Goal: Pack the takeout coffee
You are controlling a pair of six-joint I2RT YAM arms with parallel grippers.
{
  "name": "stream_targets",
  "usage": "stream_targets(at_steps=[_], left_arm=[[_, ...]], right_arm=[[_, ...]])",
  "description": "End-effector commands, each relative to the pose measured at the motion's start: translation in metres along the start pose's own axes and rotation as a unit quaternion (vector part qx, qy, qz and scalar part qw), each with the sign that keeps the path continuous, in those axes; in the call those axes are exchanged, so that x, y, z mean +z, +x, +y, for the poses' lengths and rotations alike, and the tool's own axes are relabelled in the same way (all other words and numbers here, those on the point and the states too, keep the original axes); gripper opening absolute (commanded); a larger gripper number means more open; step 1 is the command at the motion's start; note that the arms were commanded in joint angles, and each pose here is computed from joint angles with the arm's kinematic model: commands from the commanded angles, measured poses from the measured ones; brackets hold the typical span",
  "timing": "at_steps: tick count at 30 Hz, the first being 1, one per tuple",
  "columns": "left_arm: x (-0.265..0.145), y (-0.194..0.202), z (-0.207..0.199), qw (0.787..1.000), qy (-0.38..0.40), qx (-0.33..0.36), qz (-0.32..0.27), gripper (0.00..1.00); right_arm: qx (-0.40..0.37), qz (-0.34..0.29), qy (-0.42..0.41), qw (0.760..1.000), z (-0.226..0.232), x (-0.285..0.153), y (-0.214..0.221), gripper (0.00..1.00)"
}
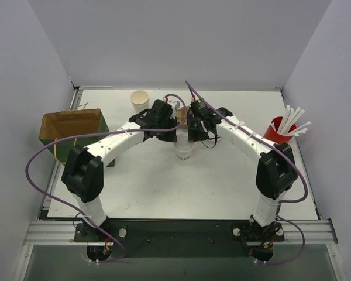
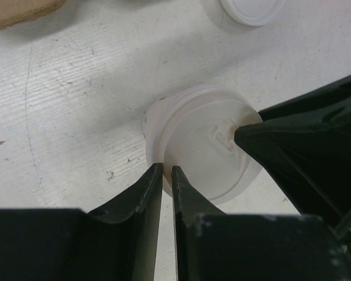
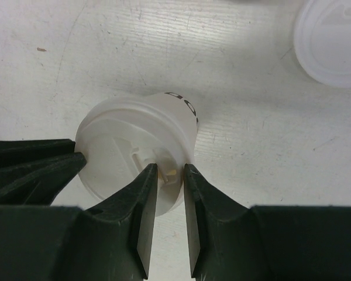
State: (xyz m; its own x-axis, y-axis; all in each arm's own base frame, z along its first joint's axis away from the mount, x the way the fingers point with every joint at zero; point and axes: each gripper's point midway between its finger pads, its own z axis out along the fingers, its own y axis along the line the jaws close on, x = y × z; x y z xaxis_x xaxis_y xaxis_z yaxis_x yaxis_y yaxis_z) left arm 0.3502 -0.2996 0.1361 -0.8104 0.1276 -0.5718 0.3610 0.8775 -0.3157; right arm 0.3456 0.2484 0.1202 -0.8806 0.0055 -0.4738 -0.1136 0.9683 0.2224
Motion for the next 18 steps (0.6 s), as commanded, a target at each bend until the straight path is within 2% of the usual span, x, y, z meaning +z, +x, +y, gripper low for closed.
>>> stream_targets(at_steps=[1, 10, 18], left_arm=[[-0.009, 0.022, -0.002, 1.000, -0.001, -0.011, 0.014, 0.22], [-0.015, 0.035, 0.007, 0.999, -0.020, -0.028, 0.003, 0.22], [-0.035, -0.009, -0.008, 0.999, -0.004, -0.016, -0.039, 0.34]], right_arm=[[-0.036, 0.012, 0.028, 0.999, -0.009, 0.015, -0.001, 0.20], [-0.064, 0.014, 0.030, 0.997, -0.009, 0.026, -0.006, 0.20], [-0.067, 0.009, 0.035, 0.997, -0.012, 0.024, -0.008, 0.20]])
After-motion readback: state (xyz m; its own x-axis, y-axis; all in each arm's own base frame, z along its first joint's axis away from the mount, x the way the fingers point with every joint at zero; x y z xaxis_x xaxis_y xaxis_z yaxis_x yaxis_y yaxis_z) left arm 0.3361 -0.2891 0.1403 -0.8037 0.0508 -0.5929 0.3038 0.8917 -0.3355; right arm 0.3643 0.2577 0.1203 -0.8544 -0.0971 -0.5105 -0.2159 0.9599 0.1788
